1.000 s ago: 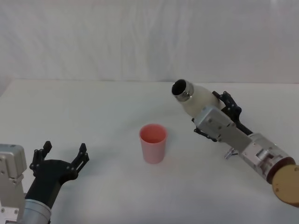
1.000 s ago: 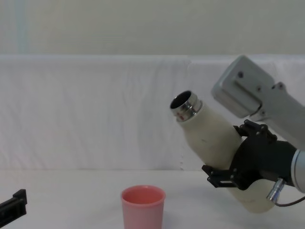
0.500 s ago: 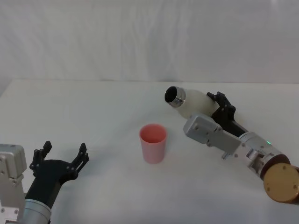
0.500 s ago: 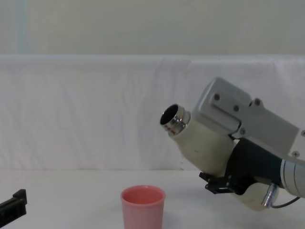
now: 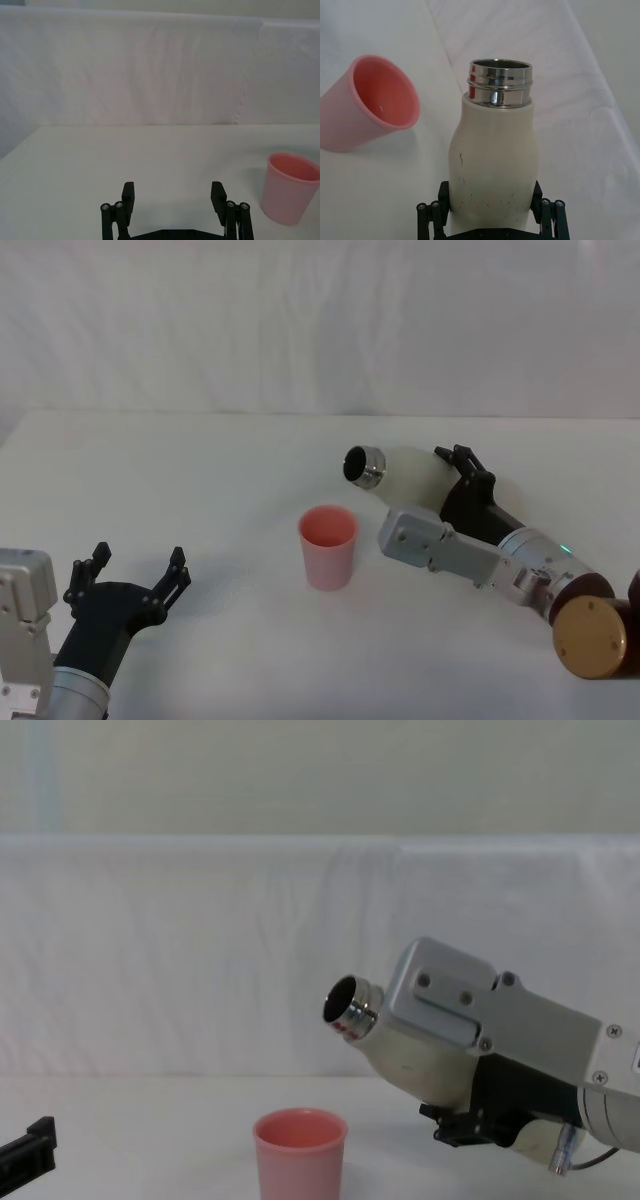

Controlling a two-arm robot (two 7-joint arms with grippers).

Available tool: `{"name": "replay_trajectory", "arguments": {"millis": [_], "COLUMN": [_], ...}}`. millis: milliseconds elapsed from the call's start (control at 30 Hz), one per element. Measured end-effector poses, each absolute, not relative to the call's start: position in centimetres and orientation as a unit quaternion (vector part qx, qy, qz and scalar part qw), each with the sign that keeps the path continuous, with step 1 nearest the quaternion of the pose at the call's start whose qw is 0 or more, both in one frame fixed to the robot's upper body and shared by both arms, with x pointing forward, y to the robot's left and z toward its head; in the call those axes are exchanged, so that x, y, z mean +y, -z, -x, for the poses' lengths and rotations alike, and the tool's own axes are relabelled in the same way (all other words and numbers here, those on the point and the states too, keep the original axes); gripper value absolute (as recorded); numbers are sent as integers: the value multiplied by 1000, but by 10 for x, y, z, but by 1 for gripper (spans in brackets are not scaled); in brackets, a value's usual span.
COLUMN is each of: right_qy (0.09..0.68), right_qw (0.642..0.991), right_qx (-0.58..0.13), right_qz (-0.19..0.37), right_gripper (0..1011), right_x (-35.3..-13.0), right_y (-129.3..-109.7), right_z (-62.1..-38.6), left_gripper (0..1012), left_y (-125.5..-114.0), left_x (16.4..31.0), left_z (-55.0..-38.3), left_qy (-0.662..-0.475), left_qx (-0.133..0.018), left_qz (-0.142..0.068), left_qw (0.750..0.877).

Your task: Grasp the thermos with one hand and pour water into the cup lid.

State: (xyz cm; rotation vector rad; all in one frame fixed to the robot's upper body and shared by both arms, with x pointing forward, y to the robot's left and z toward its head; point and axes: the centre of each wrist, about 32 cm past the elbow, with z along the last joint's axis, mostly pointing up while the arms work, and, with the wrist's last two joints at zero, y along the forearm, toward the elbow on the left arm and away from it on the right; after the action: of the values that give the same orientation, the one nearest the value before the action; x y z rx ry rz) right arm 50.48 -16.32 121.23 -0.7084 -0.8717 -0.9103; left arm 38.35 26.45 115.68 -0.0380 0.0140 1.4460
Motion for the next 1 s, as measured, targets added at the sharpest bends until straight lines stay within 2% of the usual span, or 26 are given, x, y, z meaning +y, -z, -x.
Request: {"name": "replay_trajectory", "arguments": {"millis": [1000], "right_qy": [383], "right_qw": [708], "right_qx": [-455], "right_qz": [381], "right_gripper": [959], "right_x": [-154], "right_y": [-1209], "right_z": [-509], "left_gripper": [1001], "left_y": [-1157], "left_x": [265], "left_z": [-384], "left_qy": [-662], "left_qx": [6], "left_qz": [17], "left_qw": [750]}}
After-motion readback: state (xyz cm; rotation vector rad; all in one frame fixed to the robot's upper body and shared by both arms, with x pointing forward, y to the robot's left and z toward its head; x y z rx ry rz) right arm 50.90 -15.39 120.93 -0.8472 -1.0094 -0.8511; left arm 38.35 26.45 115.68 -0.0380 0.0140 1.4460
